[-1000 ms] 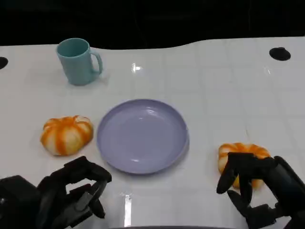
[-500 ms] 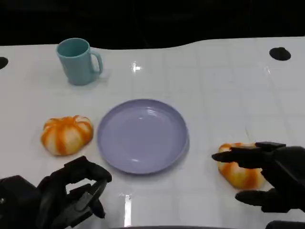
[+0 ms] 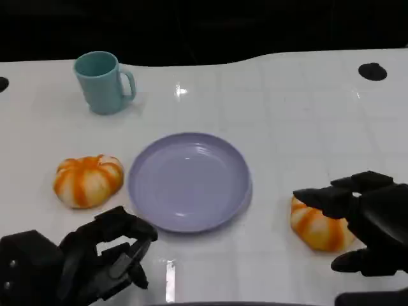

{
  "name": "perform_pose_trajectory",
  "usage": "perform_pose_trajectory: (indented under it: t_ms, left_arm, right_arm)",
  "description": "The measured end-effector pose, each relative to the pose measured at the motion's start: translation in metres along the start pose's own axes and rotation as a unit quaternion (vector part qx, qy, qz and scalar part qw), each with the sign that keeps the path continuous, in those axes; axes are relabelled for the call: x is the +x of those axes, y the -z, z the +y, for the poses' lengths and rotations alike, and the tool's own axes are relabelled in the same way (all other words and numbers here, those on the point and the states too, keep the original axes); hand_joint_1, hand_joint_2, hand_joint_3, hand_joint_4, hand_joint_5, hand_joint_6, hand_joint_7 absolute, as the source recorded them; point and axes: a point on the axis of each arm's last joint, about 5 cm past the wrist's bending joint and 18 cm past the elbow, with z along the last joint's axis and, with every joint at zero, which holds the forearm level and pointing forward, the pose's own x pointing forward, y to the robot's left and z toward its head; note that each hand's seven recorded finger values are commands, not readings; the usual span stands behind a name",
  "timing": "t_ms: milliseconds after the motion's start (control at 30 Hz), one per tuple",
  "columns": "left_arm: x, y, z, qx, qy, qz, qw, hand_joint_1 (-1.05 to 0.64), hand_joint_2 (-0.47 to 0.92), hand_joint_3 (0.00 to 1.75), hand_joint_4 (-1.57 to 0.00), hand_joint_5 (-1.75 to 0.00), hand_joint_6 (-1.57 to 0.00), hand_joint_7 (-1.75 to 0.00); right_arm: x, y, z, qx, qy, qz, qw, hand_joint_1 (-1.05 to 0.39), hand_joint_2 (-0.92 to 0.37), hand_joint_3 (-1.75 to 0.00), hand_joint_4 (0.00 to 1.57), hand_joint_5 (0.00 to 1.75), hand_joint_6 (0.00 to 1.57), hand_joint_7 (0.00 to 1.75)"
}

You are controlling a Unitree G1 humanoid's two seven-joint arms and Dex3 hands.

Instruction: Grasp the bread from the table and place it into the plate.

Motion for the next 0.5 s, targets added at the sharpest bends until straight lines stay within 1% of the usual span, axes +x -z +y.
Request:
perform_pose_trajectory:
  t_ms: [100,200,333,500]
  left_arm:
    - [0.000,0.001,-0.001,0.001,0.001,-0.001,1.000,-0.44,0.92,0.46,-0.71,-1.75,-0.66,-1.36]
    - [0.000,0.001,-0.001,0.001,0.001,-0.004,1.000,-0.44,0.92,0.47,-0.71,-1.75,-0.66,-1.36]
    - [0.000,0.001,-0.002,0.001,0.002,-0.004,1.000,-0.43,0.92,0.47,-0.71,-1.75,-0.65,-1.37]
    - [0.000,0.001,-0.002,0.001,0.003,-0.004,1.000,-0.45,0.92,0.47,-0.70,-1.75,-0.65,-1.37]
  right_arm:
    - [0.009,0.003,0.0051,-0.017,-0.017,0.013,0.9996,-0.45,-0.75,0.00,0.24,0.30,0.41,0.00]
    - [0.018,0.007,0.0101,-0.022,-0.033,0.017,0.9991,-0.44,-0.77,-0.01,0.23,0.29,0.40,0.00]
    - [0.027,0.014,0.0181,-0.025,-0.052,0.030,0.9979,-0.45,-0.79,-0.01,0.22,0.28,0.39,0.00]
    - [0.037,0.019,0.0274,-0.028,-0.076,0.035,0.9961,-0.49,-0.84,-0.02,0.22,0.27,0.38,0.00]
